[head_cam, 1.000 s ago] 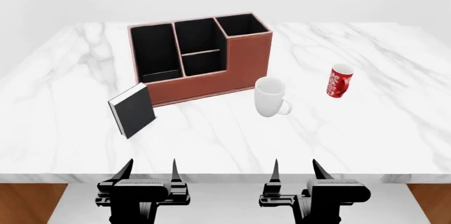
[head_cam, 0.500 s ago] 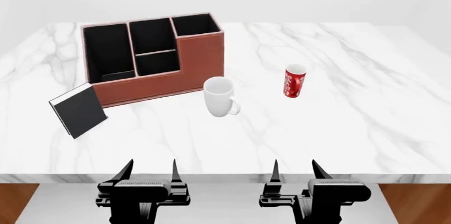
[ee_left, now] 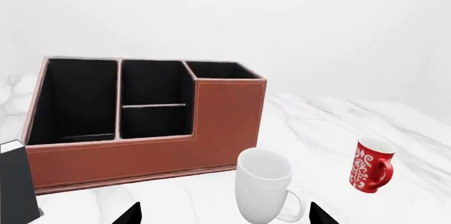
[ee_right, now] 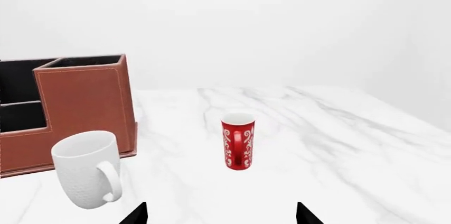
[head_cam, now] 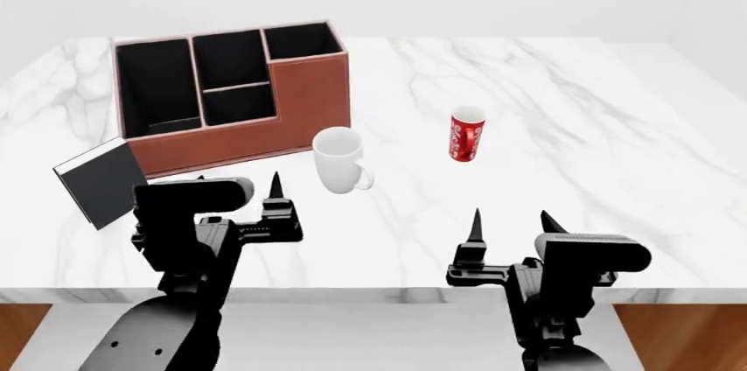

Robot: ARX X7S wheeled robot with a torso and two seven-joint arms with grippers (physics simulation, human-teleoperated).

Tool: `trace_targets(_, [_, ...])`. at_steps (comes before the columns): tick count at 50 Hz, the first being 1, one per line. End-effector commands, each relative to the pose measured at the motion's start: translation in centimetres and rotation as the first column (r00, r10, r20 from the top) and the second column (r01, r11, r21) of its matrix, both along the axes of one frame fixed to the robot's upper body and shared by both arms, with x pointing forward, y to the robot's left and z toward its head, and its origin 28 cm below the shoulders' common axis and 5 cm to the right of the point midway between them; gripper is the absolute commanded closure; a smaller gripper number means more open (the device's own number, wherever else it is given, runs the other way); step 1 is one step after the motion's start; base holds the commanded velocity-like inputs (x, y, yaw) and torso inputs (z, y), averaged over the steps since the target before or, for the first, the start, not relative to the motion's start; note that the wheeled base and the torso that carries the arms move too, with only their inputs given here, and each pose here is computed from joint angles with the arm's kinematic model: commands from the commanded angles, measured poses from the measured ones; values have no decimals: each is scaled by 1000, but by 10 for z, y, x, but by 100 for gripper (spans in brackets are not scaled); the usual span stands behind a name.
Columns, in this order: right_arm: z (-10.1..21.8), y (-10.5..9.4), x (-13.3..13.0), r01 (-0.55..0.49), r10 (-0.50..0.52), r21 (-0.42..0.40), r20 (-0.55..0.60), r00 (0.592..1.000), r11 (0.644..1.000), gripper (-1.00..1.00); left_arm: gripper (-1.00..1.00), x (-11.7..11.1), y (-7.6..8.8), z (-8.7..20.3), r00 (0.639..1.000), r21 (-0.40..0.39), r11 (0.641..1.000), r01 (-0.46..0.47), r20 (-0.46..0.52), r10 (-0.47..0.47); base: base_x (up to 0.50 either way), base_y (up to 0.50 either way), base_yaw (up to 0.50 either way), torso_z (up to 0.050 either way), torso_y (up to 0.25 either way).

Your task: Pick up the red mug and place it to the right of the caddy.

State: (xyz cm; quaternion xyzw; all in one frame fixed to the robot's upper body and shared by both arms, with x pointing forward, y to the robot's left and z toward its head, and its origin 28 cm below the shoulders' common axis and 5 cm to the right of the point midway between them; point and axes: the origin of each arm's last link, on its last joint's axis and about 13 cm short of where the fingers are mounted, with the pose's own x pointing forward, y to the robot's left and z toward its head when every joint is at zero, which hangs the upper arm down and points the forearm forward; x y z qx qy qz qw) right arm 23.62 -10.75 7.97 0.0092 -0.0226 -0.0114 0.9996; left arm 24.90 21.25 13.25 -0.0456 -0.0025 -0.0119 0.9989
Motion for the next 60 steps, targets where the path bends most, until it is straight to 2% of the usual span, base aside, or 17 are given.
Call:
trace_targets(1, [42, -6, 12, 35, -33, -32, 66, 997, 999, -100, -100, -3, 1, 81, 995, 49, 997, 59, 77, -63, 0, 0, 0, 0, 0])
trace_targets(3, [39, -5, 12, 11, -7, -43, 74, 997, 999, -100, -100, 1, 1, 74, 996, 36, 997, 63, 64, -65, 0, 0, 0, 0, 0])
trace_targets(4, [39, -5, 13, 35, -33, -45, 46, 998, 998, -100, -100, 2, 1, 72, 996, 27, 998, 64, 58, -66, 500, 0, 0, 0, 0])
trace_targets(8, [36, -5, 13, 16, -14, -38, 51, 999, 999, -100, -100, 2, -1, 68, 995, 41, 996, 85, 43, -87, 500, 0, 0, 0, 0])
trace_targets(54, [28, -4, 16, 19, -19, -19, 28, 999, 1000, -100, -100, 3, 5, 67, 996, 42, 997, 72, 55, -74, 500, 0, 0, 0, 1])
trace_targets(60, [19, -7, 1, 46, -46, -30, 22, 999, 998, -100, -100, 3, 6, 67, 996, 46, 997, 69, 54, -71, 0, 0, 0, 0, 2])
